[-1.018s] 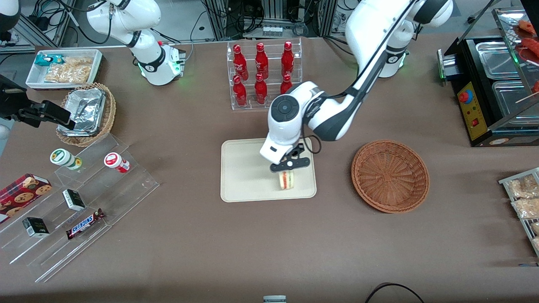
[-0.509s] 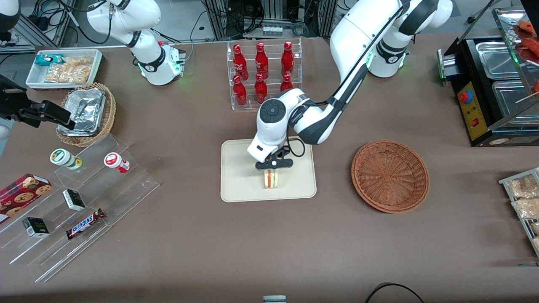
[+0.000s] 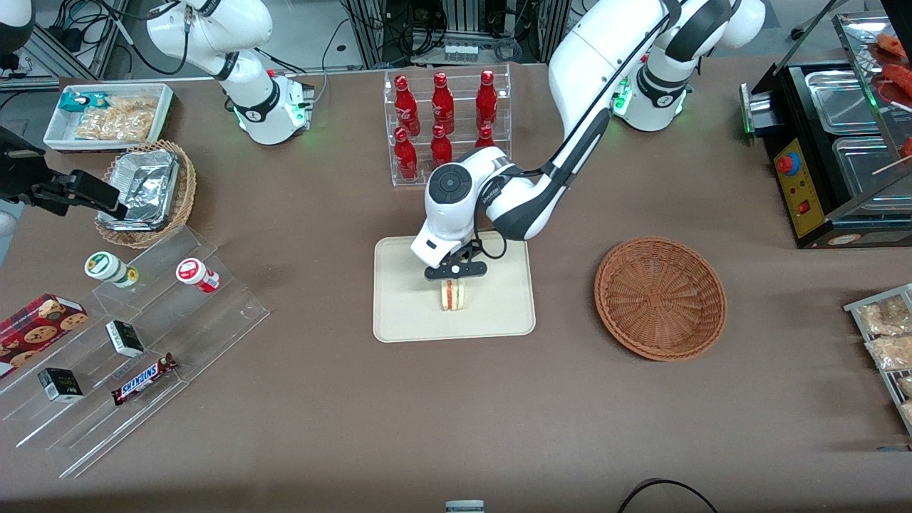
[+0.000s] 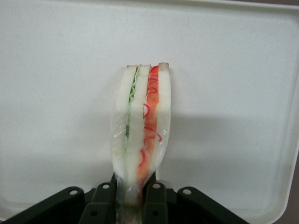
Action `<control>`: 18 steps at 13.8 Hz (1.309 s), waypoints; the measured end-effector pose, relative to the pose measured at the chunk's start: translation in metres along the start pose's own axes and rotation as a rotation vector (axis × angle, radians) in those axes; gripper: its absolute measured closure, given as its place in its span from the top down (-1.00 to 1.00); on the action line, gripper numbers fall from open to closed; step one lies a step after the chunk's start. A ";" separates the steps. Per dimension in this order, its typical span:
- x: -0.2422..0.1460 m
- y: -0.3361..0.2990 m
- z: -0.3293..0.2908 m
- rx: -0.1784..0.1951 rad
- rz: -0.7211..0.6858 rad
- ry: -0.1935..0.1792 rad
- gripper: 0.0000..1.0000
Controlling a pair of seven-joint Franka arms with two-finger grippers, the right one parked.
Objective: Place sandwich from basket to tray
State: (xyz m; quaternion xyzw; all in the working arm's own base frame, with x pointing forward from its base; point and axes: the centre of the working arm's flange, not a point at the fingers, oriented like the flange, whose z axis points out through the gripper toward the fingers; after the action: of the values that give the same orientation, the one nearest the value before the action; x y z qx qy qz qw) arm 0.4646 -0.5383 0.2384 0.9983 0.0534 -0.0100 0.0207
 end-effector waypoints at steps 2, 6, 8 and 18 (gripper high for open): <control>-0.002 0.000 0.001 0.008 -0.004 -0.005 0.02; 0.010 -0.008 -0.056 0.055 -0.036 -0.002 0.83; 0.027 -0.031 -0.120 0.063 -0.119 0.030 0.99; 0.089 -0.277 -0.319 0.165 -0.381 0.017 0.99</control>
State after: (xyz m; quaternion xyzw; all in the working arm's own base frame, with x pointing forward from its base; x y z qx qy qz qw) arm 0.5290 -0.2397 0.5435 0.9685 0.2406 -0.0098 -0.0639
